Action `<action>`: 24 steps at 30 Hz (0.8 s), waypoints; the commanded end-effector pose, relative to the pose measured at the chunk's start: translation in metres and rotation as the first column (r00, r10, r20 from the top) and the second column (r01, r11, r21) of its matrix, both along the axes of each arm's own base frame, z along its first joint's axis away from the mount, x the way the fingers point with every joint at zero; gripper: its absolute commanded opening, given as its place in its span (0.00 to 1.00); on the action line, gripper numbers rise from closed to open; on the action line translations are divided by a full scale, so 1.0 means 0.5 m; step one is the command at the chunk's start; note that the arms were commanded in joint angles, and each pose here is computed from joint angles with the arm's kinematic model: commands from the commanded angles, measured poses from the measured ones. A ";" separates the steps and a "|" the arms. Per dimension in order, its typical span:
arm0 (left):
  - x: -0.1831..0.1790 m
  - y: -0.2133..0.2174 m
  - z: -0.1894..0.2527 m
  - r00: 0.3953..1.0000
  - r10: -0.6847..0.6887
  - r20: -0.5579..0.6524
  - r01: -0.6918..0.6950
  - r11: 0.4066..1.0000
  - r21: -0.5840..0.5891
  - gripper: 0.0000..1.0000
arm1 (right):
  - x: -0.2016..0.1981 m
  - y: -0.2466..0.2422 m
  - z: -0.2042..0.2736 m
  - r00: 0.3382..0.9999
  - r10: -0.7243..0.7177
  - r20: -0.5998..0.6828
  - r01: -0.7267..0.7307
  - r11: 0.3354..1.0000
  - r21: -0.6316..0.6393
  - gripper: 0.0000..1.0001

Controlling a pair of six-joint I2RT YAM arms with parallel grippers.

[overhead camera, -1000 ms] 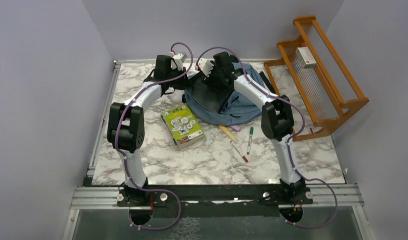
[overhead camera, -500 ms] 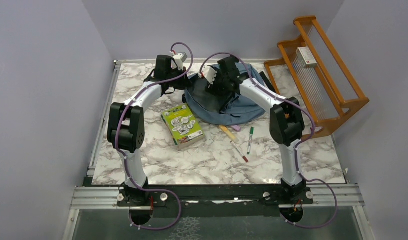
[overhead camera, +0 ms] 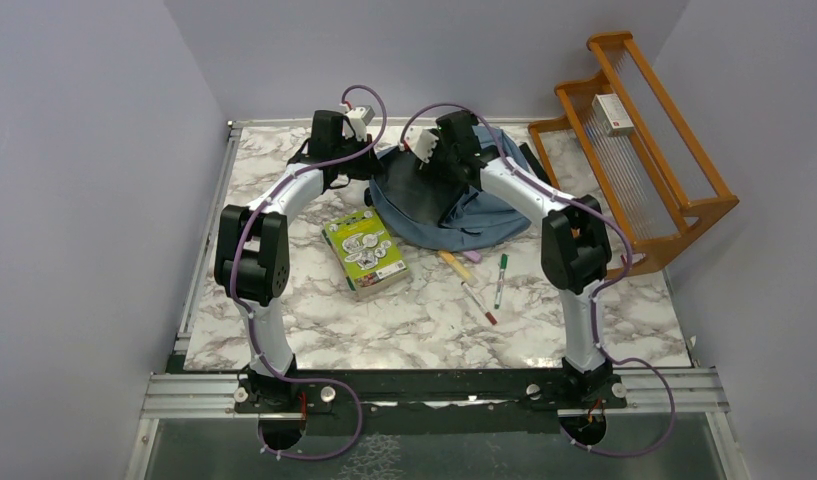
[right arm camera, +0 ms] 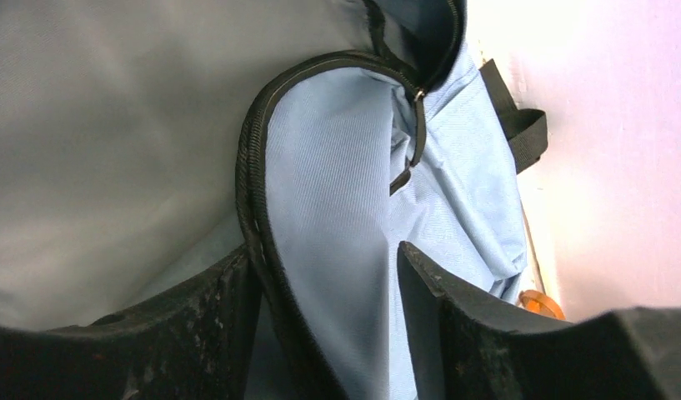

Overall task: Pack the student bag
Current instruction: Adjust the student bag at the center of the board.

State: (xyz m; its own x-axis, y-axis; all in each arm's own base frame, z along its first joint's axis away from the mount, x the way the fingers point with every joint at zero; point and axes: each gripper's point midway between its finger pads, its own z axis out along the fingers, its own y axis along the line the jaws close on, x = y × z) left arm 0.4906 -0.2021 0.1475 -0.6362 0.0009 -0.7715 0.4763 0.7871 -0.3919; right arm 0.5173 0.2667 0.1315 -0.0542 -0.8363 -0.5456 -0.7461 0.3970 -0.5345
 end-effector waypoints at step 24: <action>0.012 -0.006 0.250 0.984 -0.005 0.179 0.018 0.997 -0.072 0.00 | 0.037 -0.123 0.259 0.971 -0.041 -0.234 0.210 0.607 0.767 0.01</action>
